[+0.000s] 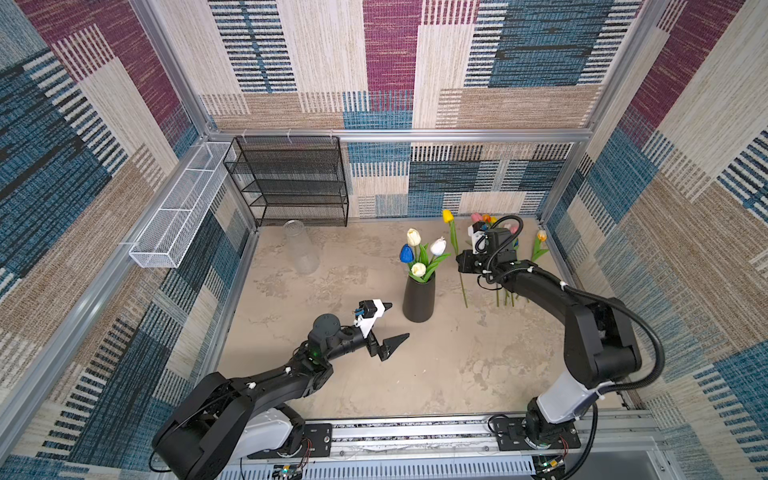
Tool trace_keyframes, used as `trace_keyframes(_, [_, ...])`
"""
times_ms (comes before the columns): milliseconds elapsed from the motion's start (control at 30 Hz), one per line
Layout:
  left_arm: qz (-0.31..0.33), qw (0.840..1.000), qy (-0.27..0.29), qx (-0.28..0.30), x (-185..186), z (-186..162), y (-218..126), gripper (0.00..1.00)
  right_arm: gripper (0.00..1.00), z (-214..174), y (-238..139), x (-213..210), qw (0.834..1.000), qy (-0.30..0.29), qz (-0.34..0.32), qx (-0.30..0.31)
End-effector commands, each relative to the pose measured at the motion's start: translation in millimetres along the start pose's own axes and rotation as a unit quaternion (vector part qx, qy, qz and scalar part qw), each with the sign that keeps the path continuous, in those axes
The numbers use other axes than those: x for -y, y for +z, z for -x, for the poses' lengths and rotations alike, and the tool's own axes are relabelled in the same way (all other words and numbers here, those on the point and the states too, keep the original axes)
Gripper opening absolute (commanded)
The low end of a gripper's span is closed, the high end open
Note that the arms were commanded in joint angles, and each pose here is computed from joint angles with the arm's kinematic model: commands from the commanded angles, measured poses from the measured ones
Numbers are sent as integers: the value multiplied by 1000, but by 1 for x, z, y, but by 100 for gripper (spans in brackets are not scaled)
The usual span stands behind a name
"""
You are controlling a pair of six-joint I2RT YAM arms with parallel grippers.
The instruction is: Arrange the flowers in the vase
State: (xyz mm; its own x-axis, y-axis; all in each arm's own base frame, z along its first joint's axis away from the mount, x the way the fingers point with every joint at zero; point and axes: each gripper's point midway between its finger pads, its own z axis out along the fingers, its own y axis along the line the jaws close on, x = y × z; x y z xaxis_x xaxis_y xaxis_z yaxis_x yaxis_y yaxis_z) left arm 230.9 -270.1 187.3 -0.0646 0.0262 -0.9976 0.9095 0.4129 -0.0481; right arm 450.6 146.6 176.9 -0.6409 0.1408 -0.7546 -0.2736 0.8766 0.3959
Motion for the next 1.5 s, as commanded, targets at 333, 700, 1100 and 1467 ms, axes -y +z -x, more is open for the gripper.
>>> trace_keyframes(333, [-6,1000,6,7,1,3,2,99,0,80,-224,-192,823,-181,375,387])
trace_keyframes(700, [0,1000,13,4,0,4,-1,99,0,90,-215,-208,789,-186,369,456])
trace_keyframes(1100, [-2,1000,13,1,0,2,1,99,0,94,-186,-199,791,-193,343,468])
trace_keyframes(1467, [0,1000,14,-1,0,1,0,99,0,72,-147,-187,808,-191,342,440])
